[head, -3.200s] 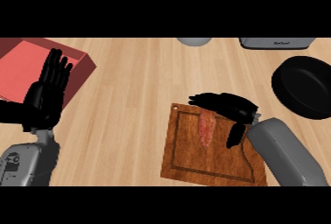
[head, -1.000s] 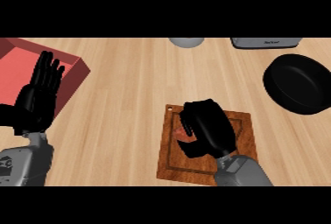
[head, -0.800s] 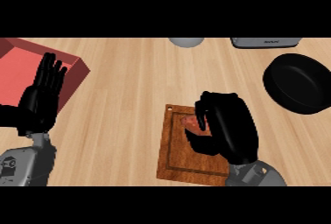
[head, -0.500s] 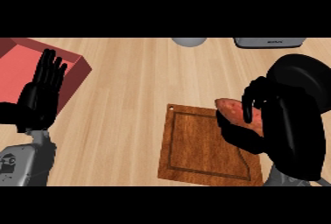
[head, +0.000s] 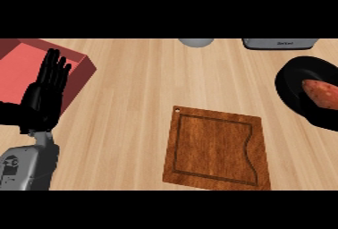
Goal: Pick the sweet potato from the cutting board and place it in the pot
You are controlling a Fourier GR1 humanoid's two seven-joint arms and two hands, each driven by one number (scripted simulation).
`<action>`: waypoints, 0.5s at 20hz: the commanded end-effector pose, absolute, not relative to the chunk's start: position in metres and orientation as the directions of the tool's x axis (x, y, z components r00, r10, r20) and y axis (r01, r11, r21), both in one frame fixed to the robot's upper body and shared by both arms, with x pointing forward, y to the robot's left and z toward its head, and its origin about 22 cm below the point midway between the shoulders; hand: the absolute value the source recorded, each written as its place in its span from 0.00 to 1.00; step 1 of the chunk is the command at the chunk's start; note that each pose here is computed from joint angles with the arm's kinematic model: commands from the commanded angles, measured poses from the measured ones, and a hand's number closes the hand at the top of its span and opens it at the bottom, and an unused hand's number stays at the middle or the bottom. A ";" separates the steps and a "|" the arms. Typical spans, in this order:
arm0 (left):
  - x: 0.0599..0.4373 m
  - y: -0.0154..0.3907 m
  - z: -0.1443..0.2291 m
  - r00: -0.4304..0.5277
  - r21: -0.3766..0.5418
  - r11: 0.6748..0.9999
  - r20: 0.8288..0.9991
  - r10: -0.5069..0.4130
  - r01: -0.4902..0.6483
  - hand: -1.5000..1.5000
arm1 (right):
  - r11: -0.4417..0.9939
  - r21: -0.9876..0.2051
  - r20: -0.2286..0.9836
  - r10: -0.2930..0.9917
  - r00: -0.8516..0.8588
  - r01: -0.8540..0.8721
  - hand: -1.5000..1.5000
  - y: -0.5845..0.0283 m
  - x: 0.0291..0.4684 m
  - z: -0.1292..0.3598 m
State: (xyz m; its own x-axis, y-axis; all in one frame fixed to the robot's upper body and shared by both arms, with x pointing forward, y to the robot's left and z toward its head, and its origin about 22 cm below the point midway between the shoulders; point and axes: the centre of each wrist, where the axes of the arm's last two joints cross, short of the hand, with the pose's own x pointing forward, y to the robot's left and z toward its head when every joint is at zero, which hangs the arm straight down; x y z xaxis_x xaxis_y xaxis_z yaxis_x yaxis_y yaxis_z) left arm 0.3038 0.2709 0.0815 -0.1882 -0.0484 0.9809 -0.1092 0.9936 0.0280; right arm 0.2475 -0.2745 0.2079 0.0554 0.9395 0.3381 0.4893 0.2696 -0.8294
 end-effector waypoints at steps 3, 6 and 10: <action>0.306 0.268 0.081 -0.195 0.045 0.994 0.979 -0.065 -0.103 0.50 | 0.239 -0.846 0.342 0.929 0.143 0.476 1.00 -0.362 0.263 0.205; 0.304 0.279 0.081 -0.195 0.042 0.994 0.979 -0.060 -0.097 0.50 | 0.281 -0.816 0.393 0.911 0.127 0.505 1.00 -0.398 0.276 0.205; 0.299 0.283 0.070 -0.191 0.026 0.996 0.981 -0.043 -0.091 0.50 | 0.279 -0.824 0.377 0.920 0.109 0.494 1.00 -0.431 0.298 0.172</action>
State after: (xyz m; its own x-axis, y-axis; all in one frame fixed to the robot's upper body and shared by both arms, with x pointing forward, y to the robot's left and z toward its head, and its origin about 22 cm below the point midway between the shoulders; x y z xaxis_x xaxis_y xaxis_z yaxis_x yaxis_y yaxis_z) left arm 0.3040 0.2748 0.0828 -0.1967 -0.0460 0.9794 -0.0953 0.9951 0.0276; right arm 0.2856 -0.3995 0.1902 0.1200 0.9211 0.3704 0.4877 0.2703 -0.8301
